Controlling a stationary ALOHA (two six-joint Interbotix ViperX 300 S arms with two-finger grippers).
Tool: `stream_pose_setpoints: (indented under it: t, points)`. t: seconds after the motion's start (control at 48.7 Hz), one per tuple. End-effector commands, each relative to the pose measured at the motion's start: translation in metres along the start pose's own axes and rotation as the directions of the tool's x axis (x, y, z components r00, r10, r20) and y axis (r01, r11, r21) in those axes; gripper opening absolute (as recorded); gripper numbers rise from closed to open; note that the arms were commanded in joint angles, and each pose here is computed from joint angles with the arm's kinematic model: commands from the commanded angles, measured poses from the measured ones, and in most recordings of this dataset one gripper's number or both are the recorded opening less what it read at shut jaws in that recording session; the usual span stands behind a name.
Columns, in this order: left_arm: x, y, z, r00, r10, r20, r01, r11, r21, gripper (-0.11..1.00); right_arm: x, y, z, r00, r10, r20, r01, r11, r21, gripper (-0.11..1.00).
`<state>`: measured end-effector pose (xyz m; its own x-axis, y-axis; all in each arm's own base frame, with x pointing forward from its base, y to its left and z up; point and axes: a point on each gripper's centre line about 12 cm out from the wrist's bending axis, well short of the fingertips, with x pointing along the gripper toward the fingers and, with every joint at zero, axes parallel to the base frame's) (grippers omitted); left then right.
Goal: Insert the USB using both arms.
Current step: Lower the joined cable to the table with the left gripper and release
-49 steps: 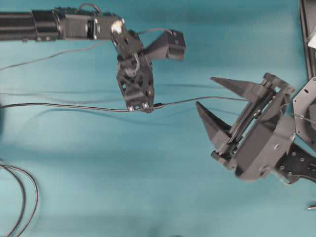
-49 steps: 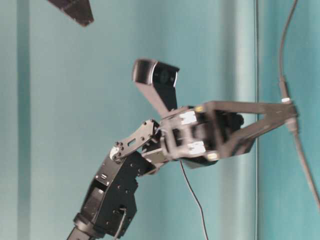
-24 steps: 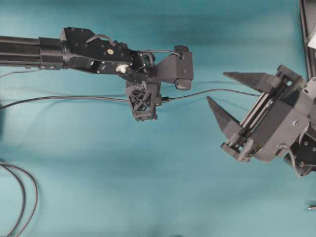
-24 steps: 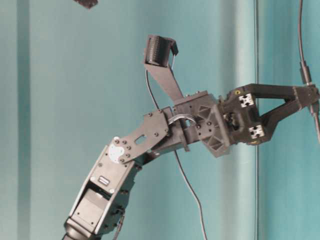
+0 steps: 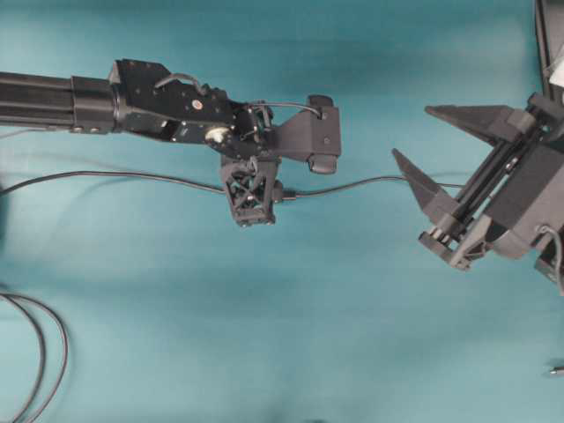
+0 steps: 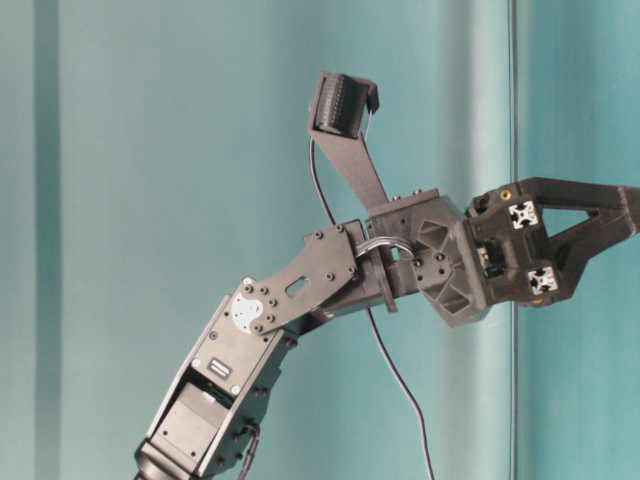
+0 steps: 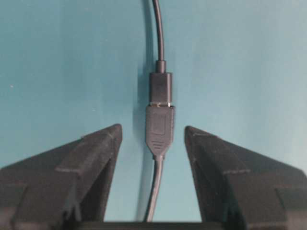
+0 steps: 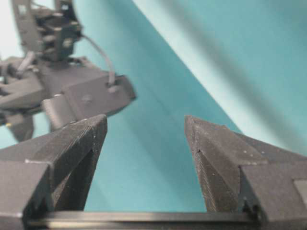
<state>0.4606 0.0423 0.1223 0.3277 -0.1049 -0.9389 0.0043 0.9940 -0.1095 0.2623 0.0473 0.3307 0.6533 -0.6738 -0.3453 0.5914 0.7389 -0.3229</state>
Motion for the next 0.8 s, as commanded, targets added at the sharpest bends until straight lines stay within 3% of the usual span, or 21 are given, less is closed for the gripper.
stream_pose_setpoints:
  t: [0.0,0.185,0.329,0.39,0.431,0.555,0.657,0.781]
  points:
    - [-0.031,-0.003,0.012,0.997,0.009,0.072,-0.008,1.000,-0.020,0.67,-0.004,-0.006,0.005,1.000,0.007,0.011,-0.007,1.000,0.029,0.73]
    - [-0.091,0.000,0.008,0.979,0.036,0.200,-0.014,0.994,-0.111,0.66,-0.003,-0.009,0.001,0.999,0.031,0.017,-0.032,0.999,0.035,0.73]
    - [-0.127,-0.010,-0.003,0.950,0.049,0.309,-0.017,0.994,-0.106,0.66,0.000,-0.009,-0.007,0.997,0.072,0.022,-0.073,0.996,0.059,0.73]
    - [-0.142,-0.016,-0.008,0.931,0.053,0.362,-0.019,0.995,-0.098,0.66,0.003,-0.010,-0.011,0.996,0.086,0.022,-0.088,0.991,0.104,0.73]
    - [-0.151,-0.018,-0.011,0.912,0.058,0.405,-0.021,0.995,-0.096,0.66,0.005,-0.011,-0.012,0.995,0.102,0.025,-0.104,0.985,0.135,0.74]
    - [-0.179,-0.026,-0.020,0.822,0.079,0.564,-0.042,0.996,-0.079,0.66,0.012,-0.011,-0.017,0.981,0.189,0.042,-0.193,0.960,0.201,0.74]
    - [-0.189,-0.031,-0.034,0.757,0.089,0.647,-0.057,0.996,-0.070,0.66,0.018,-0.011,-0.022,0.966,0.253,0.054,-0.259,0.943,0.210,0.74]
    - [-0.198,-0.040,-0.054,0.685,0.085,0.724,-0.063,0.996,-0.057,0.66,0.023,-0.017,-0.037,0.955,0.291,0.051,-0.295,0.933,0.208,0.74]
